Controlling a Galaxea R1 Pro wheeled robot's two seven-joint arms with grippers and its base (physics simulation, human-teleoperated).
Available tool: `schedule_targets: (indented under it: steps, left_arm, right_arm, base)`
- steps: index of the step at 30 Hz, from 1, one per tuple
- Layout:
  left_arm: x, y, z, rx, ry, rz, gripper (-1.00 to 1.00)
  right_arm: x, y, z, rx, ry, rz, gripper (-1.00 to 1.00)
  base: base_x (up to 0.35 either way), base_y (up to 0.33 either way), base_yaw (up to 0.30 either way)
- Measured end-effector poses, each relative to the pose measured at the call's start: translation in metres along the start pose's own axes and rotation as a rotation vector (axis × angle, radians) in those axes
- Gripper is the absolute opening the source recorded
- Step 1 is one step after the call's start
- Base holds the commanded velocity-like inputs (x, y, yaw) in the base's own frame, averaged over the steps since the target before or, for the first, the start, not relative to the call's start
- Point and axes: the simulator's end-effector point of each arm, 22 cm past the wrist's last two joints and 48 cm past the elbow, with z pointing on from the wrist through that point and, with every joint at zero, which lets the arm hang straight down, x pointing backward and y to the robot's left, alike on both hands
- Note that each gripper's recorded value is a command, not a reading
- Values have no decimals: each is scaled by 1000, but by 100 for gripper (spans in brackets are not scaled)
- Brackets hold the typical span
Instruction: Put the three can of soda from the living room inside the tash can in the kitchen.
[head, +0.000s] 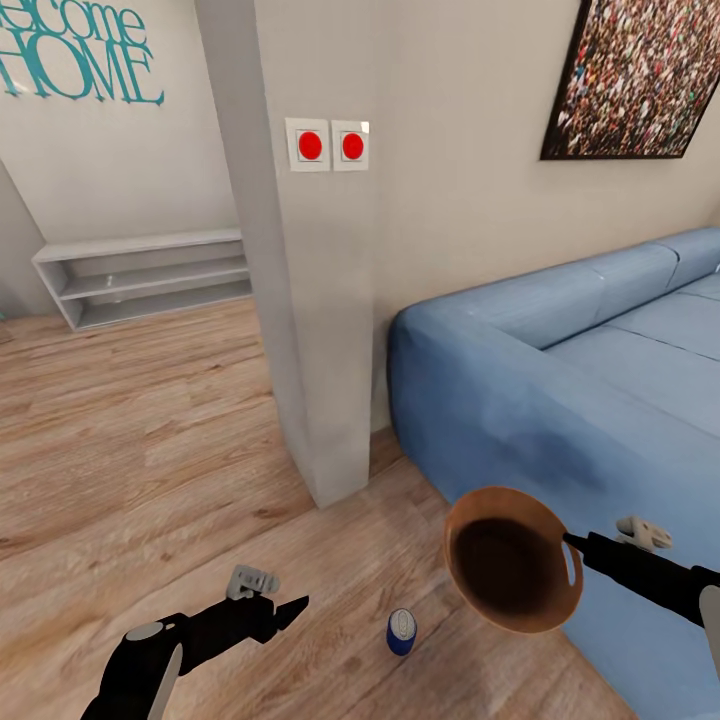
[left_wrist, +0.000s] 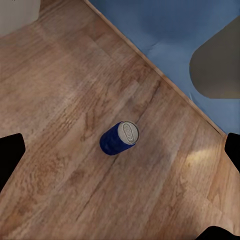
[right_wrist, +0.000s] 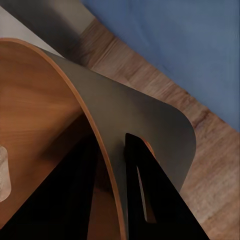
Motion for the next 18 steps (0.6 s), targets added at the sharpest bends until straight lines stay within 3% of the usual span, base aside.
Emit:
schedule_targets:
  steps: [18]
  left_arm:
    - [0,0,0,0,0,0,100]
  right_arm:
    - [0,0,0,-1,1,1,-100]
  base:
    - [0,0,0]
